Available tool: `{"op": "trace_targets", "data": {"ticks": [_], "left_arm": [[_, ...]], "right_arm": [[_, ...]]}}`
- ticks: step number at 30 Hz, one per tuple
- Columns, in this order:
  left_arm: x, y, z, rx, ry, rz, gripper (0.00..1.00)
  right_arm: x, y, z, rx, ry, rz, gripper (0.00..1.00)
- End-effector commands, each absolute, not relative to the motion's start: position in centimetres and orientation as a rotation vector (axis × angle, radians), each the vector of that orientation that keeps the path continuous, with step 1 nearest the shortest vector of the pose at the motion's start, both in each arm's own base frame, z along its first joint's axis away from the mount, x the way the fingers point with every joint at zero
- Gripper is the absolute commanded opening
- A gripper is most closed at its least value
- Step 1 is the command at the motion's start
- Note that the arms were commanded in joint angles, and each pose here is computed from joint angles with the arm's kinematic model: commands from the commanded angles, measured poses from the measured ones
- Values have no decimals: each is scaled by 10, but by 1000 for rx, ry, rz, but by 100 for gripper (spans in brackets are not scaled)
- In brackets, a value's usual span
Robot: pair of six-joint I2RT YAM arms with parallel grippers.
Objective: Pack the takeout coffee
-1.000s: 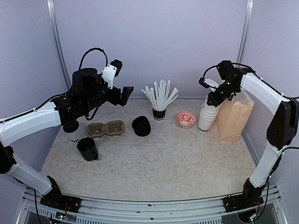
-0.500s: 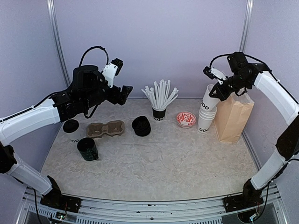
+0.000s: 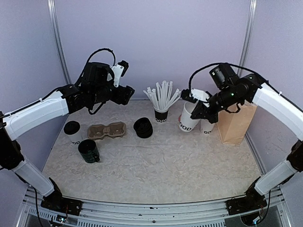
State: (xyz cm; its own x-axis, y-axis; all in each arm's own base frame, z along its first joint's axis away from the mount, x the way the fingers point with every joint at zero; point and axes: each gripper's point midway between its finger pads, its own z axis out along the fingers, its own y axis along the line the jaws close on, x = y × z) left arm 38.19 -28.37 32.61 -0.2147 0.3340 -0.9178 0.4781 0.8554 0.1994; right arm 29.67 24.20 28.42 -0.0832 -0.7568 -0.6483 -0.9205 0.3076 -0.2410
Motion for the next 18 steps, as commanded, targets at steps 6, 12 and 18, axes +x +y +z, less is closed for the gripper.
{"op": "trace_targets", "data": {"ticks": [6, 12, 18], "left_arm": [[408, -266, 287, 505, 2069, -364, 73], [406, -278, 262, 564, 2134, -439, 73], [406, -288, 243, 611, 2174, -458, 73]], "right_arm": [[185, 337, 198, -2076, 1615, 417, 0], [164, 368, 165, -2168, 1551, 382, 0], [161, 376, 138, -2196, 1558, 391, 0]]}}
